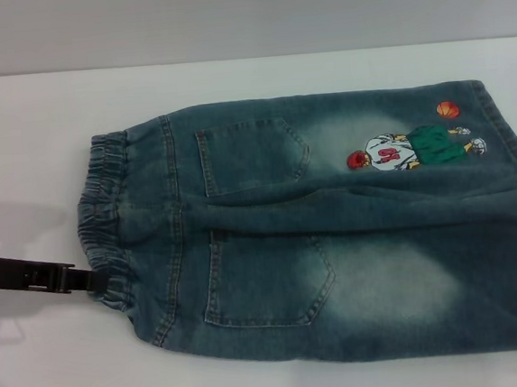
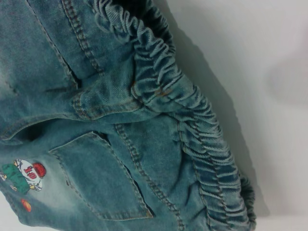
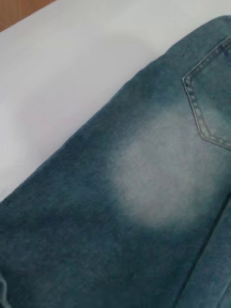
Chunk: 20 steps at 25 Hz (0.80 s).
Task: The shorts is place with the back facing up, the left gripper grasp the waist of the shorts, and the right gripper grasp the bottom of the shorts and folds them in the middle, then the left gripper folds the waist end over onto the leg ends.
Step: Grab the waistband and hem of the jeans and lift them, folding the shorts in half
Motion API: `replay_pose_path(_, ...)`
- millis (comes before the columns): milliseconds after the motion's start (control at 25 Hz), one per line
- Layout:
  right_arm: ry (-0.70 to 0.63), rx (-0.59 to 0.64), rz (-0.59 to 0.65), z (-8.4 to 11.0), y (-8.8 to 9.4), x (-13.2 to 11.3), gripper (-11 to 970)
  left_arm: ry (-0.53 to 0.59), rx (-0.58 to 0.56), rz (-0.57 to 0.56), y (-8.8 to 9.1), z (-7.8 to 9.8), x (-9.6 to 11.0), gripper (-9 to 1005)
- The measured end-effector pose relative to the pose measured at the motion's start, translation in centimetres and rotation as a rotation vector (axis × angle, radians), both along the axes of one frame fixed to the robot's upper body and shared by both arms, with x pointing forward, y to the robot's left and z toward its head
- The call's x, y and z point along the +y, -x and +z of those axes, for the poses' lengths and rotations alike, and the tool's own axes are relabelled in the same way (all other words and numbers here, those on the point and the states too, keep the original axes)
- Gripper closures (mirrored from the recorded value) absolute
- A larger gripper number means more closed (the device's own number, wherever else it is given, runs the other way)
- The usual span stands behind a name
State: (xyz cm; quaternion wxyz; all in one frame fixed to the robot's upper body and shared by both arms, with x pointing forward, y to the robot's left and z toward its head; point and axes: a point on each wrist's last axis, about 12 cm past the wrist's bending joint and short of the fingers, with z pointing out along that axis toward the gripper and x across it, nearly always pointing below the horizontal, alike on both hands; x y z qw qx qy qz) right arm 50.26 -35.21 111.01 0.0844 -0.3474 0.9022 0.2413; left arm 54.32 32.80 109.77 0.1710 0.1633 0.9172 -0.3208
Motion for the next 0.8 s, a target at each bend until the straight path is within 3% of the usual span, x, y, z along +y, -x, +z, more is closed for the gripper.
replay_pose_path(800,-0.003,-0.017,0.010,-0.06,-0.40,0.55,355,0.000,-0.003,-0.006,-0.19,0.16,-0.16,977)
